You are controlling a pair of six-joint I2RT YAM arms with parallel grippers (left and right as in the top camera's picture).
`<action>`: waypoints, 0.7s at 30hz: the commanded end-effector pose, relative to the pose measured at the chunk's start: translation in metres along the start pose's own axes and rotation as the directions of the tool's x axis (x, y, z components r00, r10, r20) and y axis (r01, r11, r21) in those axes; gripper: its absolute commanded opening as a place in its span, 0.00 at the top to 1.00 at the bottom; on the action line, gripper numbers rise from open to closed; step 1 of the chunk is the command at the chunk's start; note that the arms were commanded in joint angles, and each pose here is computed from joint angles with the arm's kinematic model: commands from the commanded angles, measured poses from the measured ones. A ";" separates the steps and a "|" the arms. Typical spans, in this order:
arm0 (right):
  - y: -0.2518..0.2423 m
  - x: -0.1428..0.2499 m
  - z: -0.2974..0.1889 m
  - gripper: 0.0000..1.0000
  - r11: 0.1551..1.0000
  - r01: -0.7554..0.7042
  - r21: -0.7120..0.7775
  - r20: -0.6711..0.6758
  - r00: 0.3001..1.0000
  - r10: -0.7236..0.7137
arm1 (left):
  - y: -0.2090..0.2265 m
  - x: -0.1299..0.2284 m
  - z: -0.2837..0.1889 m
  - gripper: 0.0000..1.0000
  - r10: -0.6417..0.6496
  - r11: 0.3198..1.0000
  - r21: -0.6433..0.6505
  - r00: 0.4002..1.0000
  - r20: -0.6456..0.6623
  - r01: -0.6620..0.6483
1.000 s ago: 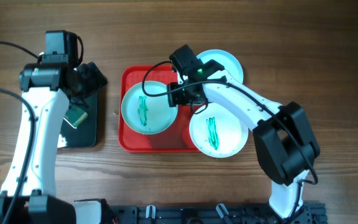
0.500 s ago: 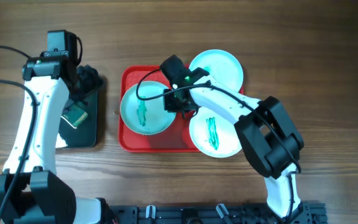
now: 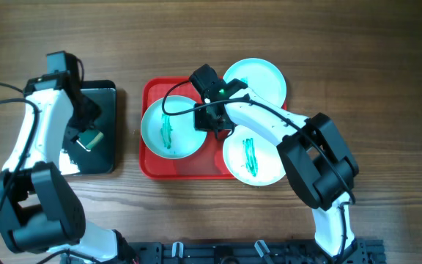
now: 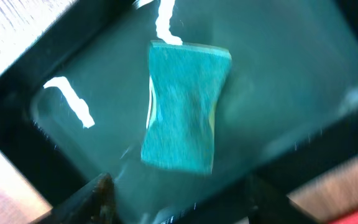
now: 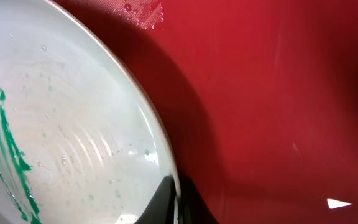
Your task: Clean dirty plates on tray and stack at the side
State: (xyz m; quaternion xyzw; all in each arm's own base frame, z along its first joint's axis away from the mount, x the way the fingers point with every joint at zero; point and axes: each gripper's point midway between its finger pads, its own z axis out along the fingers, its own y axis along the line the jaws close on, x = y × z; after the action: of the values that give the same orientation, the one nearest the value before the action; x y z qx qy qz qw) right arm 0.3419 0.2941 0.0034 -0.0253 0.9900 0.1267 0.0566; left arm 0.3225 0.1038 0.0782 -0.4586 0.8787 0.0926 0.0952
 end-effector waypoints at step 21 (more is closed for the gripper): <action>-0.006 0.004 0.014 0.96 0.999 -0.002 0.037 -0.011 1.000 0.002 | -0.002 0.001 0.059 0.67 0.186 0.982 0.032 0.980 -0.066 -0.184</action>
State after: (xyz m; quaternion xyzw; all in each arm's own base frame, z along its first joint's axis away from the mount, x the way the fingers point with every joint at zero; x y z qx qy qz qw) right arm 0.3422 0.2943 0.0035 -0.0253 0.9899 0.1271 0.0572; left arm 0.3389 0.1146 0.0331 -0.3665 0.9248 0.0635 0.0803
